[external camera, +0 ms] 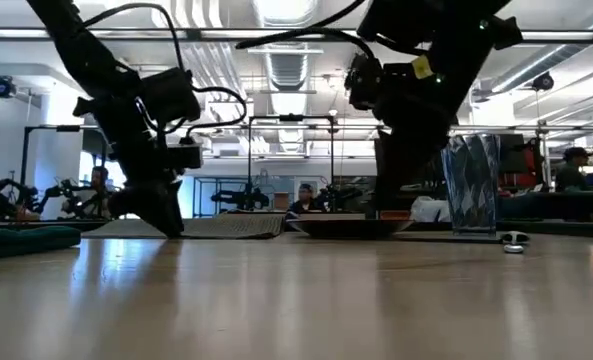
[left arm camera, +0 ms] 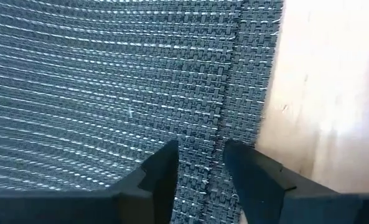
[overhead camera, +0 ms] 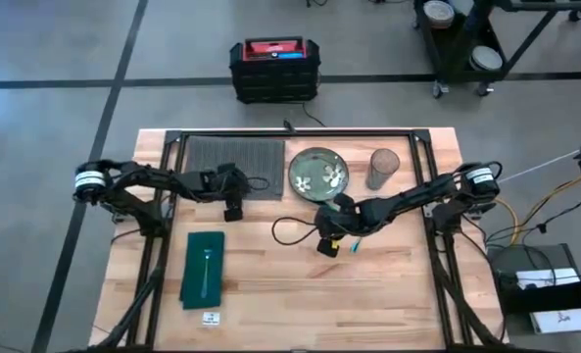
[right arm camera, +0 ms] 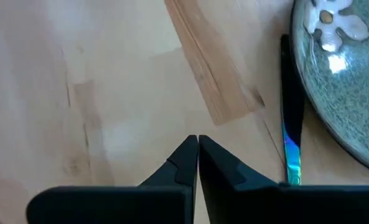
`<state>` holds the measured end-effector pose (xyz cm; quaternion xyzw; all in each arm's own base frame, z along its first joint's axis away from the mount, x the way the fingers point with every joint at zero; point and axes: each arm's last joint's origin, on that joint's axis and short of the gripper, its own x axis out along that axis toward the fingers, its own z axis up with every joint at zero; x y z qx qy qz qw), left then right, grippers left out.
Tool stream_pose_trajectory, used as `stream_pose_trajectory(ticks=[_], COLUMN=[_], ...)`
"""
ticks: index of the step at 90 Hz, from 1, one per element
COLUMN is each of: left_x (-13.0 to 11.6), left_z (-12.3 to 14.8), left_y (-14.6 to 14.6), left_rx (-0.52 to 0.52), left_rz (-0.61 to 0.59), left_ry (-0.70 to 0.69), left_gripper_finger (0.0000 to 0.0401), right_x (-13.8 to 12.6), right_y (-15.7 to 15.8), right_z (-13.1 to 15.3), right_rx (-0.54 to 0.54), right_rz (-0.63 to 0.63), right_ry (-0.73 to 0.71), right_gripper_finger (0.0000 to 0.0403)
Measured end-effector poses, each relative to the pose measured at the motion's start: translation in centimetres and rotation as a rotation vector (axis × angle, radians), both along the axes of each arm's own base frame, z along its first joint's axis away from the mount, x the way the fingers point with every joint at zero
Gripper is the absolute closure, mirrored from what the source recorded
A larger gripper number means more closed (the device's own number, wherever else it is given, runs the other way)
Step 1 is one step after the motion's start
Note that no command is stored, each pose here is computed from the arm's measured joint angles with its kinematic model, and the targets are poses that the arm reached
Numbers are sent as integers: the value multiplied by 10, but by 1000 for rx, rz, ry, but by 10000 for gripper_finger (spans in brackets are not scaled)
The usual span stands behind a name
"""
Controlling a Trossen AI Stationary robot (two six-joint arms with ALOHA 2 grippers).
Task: Set table place
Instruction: Move the gray place mat to the center of the table
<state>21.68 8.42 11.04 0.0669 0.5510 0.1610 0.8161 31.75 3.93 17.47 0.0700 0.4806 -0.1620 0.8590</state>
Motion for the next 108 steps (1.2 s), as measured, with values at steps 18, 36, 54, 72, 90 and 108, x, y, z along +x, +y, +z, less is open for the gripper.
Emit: stream_pose_trajectory(ticks=[18,36,54,72,90,108], left_x=[3,4,10,17,29,44], left_z=[-6,-2,15,21,24,30], left_y=[5,3,-15,-46,-74,-96], left_rx=[-12,-25,-51,-217,-266,-285], left_rz=[-5,14,11,-62,-125,-202], left_ry=[-1,-14,-50,-58,-72,-104], left_gripper_finger=[368,399,401,401,401,401], right_x=[0,-1,-1,-1,-1,3], right_y=[3,6,7,8,8,8], right_z=[0,0,0,0,0,2], right_rx=[0,0,0,3,2,10], right_rz=[8,20,22,27,27,27], right_ry=[-1,0,0,1,1,-45], right_gripper_finger=[403,403,403,403,403,403])
